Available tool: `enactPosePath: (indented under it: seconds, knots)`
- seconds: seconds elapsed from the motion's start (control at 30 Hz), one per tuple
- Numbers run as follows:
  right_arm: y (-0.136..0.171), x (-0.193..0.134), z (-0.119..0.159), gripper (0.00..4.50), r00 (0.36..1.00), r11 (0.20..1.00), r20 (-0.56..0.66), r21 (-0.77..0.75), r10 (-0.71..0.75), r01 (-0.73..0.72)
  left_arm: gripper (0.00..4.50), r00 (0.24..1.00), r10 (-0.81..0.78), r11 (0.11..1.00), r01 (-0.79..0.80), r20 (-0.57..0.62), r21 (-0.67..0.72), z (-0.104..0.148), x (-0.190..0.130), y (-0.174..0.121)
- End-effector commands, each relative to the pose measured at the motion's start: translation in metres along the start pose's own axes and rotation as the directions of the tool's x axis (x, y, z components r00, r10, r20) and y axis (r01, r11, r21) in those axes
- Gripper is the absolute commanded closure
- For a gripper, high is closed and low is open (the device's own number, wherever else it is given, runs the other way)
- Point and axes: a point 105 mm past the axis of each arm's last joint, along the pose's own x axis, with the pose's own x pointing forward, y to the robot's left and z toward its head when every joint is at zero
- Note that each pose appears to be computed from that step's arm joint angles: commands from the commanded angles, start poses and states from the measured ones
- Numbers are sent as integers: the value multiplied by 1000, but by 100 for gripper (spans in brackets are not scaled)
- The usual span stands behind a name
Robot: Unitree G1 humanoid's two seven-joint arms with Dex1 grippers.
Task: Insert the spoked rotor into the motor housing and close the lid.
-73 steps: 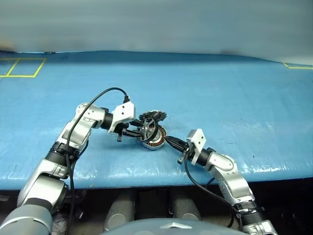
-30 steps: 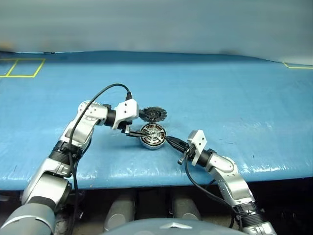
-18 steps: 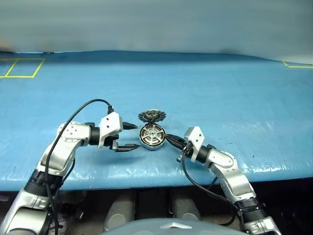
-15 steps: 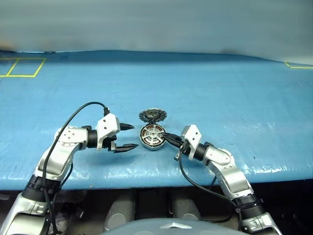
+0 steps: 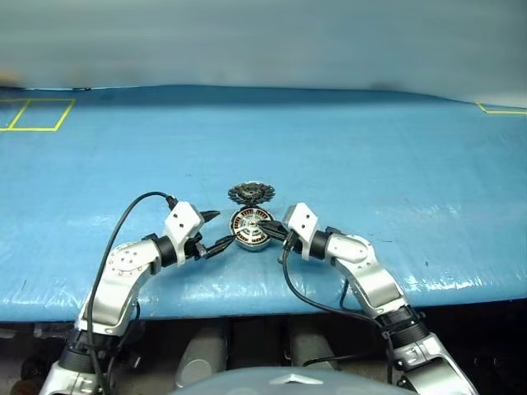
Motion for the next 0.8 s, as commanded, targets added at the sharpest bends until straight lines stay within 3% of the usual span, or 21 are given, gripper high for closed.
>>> enactPosePath:
  seconds: [0.03, 0.2, 0.43, 0.57, 0.8]
  knots:
    - [1, 0, -24, 450, 993, 1000, -114, 23, -13, 16, 90, 998, 20, 1000, -21, 57, 22, 14, -1, -2]
    - [7, -5, -39, 450, 982, 1000, -191, 8, 2, -1, 90, 997, 62, 998, -63, 48, 15, 10, -8, 4]
    - [-4, -12, 3, 450, 998, 998, -17, 13, -56, 56, 90, 993, 109, 994, -110, 49, 0, 6, -12, 14]
    - [-22, -22, 26, 450, 985, 987, 64, -12, -162, 163, 90, 990, 130, 991, -129, 55, -16, 4, -14, 18]
    - [-58, -42, 26, 450, 941, 938, 15, -77, -337, 337, 90, 987, 148, 989, -147, 60, -22, 1, -18, 21]
